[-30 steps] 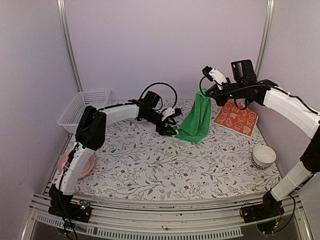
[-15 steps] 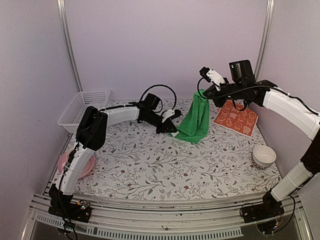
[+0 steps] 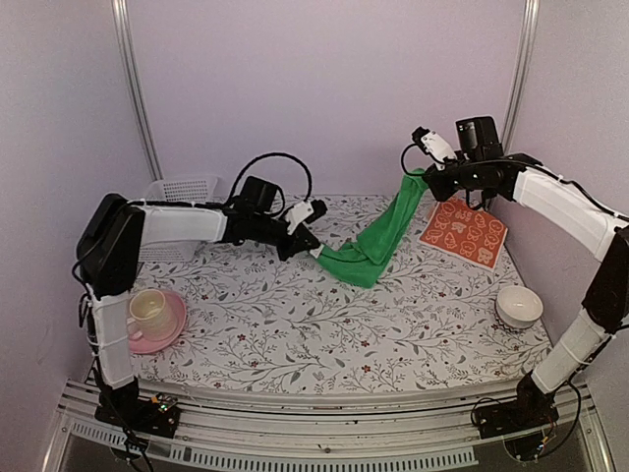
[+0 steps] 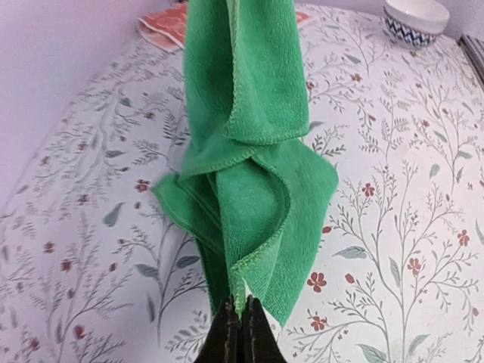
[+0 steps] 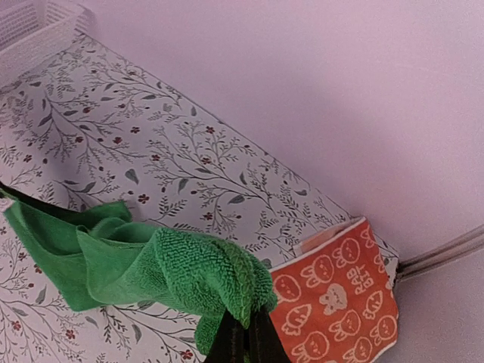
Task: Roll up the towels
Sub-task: Pass from the right arm to the left
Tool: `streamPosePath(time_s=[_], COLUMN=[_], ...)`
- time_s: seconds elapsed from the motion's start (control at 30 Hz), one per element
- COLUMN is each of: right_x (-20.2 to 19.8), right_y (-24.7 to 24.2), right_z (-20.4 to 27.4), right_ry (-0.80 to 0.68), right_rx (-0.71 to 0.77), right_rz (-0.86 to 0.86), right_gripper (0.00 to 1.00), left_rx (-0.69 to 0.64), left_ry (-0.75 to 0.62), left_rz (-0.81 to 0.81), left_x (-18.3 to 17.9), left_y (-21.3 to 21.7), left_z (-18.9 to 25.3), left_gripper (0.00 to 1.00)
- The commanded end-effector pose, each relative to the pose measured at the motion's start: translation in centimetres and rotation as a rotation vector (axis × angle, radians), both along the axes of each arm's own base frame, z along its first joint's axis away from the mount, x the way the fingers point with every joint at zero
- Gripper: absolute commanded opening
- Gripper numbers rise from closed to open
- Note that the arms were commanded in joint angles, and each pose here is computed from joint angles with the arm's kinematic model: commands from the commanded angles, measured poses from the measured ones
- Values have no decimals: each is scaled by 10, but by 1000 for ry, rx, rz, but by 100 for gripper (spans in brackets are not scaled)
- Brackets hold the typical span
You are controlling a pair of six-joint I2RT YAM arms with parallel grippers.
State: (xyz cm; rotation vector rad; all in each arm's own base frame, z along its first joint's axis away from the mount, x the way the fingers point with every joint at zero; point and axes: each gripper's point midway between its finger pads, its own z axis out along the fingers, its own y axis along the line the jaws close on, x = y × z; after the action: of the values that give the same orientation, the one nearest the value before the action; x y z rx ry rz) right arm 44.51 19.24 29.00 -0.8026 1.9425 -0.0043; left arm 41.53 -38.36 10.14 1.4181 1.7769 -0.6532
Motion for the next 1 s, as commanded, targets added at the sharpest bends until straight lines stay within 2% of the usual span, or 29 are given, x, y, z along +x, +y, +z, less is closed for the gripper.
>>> streamPosePath(time_s=[0.0,0.17,0.37,0.47,0.57,0.77,0.87,0.97], right_x=[29,23,1,-6,-9,0,-5,-25], right_y=[-69,-96,-90,-81,-72,-77,-69,-39], right_z=[14,-26,-64,-81,-99,-126,-132,-137], right_ry=[6,95,184,244,314,368,370,308], right_rx=[54,3,-90,-92,-85,-126,-138,-203], right_rz=[-234,-284,-163,-102,-69,-122,-73,113], right_gripper=[3,7,7,8,17,48,52,53], left_rx=[-204,-239,-196,-169,-159,-164,-171,-167], left_ry=[-295,-349,-415,-429,-429,-460,-463,-461], left_rz=[266,433,617,635,620,593,580,583], left_x=[18,-7,-20,-23,-27,-37,-39,-38], left_y=[36,71,94,96,94,96,95,95], left_z=[121,144,145,137,129,126,125,122], left_gripper=[0,0,0,0,0,0,0,0])
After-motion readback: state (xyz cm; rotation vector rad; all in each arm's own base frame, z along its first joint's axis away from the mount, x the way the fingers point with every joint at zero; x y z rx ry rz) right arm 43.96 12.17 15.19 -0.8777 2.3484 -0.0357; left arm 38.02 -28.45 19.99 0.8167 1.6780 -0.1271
